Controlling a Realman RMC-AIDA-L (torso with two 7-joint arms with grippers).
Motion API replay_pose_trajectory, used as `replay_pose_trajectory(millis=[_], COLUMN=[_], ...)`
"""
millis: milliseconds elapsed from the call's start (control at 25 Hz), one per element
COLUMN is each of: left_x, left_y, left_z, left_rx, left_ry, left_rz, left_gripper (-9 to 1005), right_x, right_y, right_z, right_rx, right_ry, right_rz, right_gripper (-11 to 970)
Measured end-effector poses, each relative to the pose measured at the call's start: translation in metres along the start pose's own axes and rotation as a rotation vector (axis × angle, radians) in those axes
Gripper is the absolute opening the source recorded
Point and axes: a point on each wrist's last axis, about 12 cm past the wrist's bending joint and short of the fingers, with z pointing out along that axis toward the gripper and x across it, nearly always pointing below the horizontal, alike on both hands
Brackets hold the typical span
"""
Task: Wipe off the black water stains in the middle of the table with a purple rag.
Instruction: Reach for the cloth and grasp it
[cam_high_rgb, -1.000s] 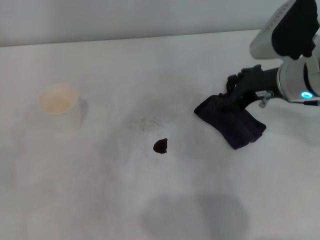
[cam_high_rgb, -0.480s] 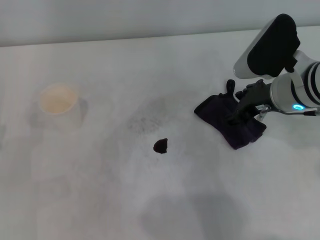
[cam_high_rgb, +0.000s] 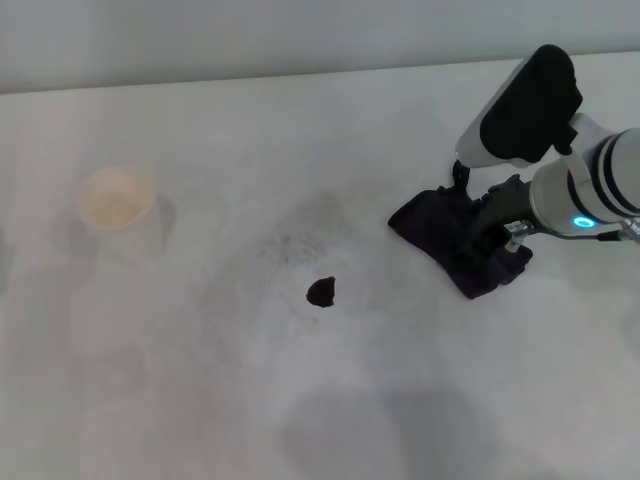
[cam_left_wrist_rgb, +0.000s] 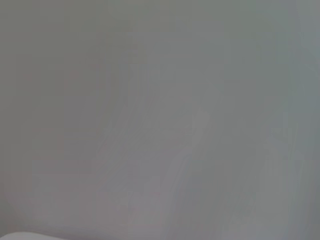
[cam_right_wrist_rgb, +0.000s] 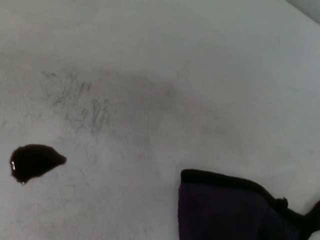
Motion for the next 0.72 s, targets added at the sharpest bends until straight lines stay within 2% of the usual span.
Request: replay_pose_trajectory(millis=[200,560,680,720], left_x=[-0.0007,-0.0016,-0.0026,-0.0029], left_y=[-0.0011,-0.0023,-0.0029,-0.0033], left_z=[0.0016,0.0036,0.0053,0.0061], left_rx=[0.004,0.005,0.006,0.008], left_ry=[-0.003,-0.008,-0.012,-0.013], left_rz=[0.000,-0.004,-0.003,-0.004], left_gripper=[892,892,892,892], right_x=[-0.0044,-0.0094,-0.0099,-0.0100], right_y=[-0.0039,-0.0043,-0.0049,-0.0050], right_z=[0.0096,0.0106,0.0104,0.0103], right_rx=[-0.005,-0.003,-0.002,-0.002], right_ry=[0.018,0.020,0.019,0.019], right_rz=[0.010,-0.007,-0.004,-0.003], right_gripper=[703,643,402,377])
